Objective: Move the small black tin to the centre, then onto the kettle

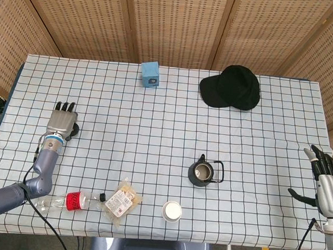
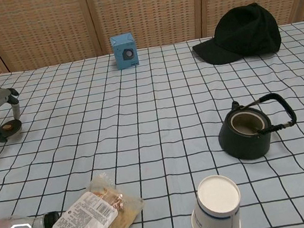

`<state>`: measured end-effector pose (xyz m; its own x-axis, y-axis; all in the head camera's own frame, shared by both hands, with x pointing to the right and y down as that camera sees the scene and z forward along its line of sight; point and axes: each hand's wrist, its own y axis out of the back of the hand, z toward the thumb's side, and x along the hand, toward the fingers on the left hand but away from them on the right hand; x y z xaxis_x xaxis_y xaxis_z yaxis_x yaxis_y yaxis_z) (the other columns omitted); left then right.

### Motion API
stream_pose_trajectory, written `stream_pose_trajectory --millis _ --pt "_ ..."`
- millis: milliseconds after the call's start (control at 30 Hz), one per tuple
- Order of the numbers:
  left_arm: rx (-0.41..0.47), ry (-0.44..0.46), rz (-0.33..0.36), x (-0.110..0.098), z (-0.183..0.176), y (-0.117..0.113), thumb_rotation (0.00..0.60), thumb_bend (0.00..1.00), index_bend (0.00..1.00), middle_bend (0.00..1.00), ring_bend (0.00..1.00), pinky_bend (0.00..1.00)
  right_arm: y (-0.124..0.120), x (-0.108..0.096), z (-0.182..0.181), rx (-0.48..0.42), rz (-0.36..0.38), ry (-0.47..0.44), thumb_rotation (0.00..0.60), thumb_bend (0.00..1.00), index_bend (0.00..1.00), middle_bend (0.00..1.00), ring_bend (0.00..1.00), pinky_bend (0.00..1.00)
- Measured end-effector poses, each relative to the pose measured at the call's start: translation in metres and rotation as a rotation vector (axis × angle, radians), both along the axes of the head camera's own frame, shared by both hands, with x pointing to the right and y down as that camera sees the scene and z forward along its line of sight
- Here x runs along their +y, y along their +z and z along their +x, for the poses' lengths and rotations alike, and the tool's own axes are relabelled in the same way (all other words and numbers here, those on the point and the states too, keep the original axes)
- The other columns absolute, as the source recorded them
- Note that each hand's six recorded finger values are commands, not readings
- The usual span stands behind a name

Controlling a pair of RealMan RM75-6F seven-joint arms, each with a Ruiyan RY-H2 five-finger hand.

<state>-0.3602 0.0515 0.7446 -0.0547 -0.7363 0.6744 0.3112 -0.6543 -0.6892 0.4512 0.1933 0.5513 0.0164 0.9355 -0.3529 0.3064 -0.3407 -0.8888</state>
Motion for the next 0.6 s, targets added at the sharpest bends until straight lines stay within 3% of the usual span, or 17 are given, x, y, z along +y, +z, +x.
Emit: stream_pose_trajectory --millis 167,333,600 --pt "0.052 0.043 0.024 -0.003 0.028 -0.015 0.600 0.28 0.51 0.00 0.00 0.00 -0.002 0.000 0.000 -0.012 -0.001 0.002 0.600 0.20 0.07 0.00 0.00 0.00" --pt "0.117 0.109 0.057 -0.010 0.079 -0.030 0.600 0.28 0.51 0.00 0.00 0.00 -0.004 -0.001 0.003 -0.025 0.001 0.015 0.600 0.20 0.07 0.00 0.00 0.00" --pt "0.206 0.207 0.058 -0.007 0.173 -0.028 0.600 0.27 0.50 0.00 0.00 0.00 -0.004 -0.002 0.007 -0.022 0.004 0.021 0.600 0.20 0.07 0.00 0.00 0.00"
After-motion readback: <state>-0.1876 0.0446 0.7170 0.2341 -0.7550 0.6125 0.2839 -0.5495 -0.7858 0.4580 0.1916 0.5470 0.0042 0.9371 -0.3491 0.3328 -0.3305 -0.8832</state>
